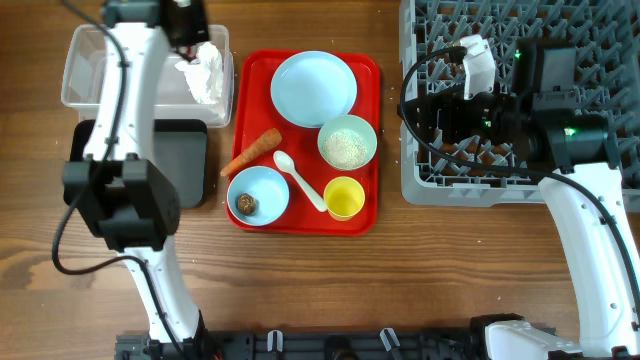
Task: Sort waste into correct bins and load items into the dishwasher rack
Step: 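Move the wrapper to the clear bin and release it, then grasp the orange carrot on the tray with the left gripper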
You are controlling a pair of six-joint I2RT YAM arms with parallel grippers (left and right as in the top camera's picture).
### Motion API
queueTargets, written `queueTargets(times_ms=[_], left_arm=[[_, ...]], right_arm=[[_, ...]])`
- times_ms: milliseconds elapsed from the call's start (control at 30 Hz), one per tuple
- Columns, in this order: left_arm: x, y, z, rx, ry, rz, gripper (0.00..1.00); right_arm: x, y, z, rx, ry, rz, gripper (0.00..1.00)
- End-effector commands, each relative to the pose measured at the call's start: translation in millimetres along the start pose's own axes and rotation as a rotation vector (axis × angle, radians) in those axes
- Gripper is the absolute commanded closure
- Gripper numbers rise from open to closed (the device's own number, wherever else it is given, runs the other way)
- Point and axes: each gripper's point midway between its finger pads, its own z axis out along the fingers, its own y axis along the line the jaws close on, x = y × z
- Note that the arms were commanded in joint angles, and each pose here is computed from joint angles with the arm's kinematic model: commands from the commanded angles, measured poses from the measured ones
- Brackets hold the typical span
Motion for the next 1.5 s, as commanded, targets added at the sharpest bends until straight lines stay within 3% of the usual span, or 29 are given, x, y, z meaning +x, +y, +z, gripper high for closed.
queueTargets(times_ms=[0,33,67,100,133,167,233,433,633,867,1067,1233,1300,1400,1467], left_arm=[[16,24,24,0.023,0.077,-0.115,0.9],[19,29,28,0.017,0.09,-0.122,0.82],[25,33,33,0.011,0.113,-0.127,0.48],[28,33,34,0.009,0.127,-0.127,0.37],[31,33,35,0.007,0.14,-0.127,0.19],[34,33,35,0.005,0.151,-0.127,0.07],[34,33,35,0.005,0.152,-0.126,0.01],[34,26,28,0.024,0.153,-0.114,0.01],[44,-42,-1,0.16,0.17,0.058,0.03],[147,-97,-39,0.155,0.537,0.236,0.16],[187,-88,-66,0.102,0.714,0.339,0.18],[190,-90,-69,0.147,0.73,0.397,0.15],[194,-108,-66,0.319,0.707,0.563,0.13],[197,-108,-41,0.31,0.673,0.583,0.04],[214,-98,-14,0.264,0.688,0.598,0.03]], right_arm=[[-8,0,-1,-0.003,-0.016,0.001,0.04],[-8,0,-1,-0.003,-0.016,0.001,0.04],[-7,0,-1,-0.003,-0.015,0.001,0.04],[-7,0,-1,-0.003,-0.015,0.001,0.04],[-8,0,-1,-0.003,-0.016,0.001,0.04],[-8,0,-1,-0.003,-0.016,0.0,0.04],[-8,0,-1,-0.003,-0.016,0.0,0.04],[-8,0,-1,-0.003,-0.016,0.0,0.04],[-8,0,-1,-0.003,-0.016,0.0,0.04],[-8,1,-1,-0.004,-0.016,0.001,0.03],[-6,1,-1,-0.004,-0.01,0.005,0.03],[-6,1,-1,-0.004,-0.01,0.005,0.03],[-6,1,-1,-0.004,-0.01,0.005,0.03],[-6,1,-1,-0.004,-0.009,0.005,0.03],[-6,1,-1,-0.004,-0.008,0.005,0.03]])
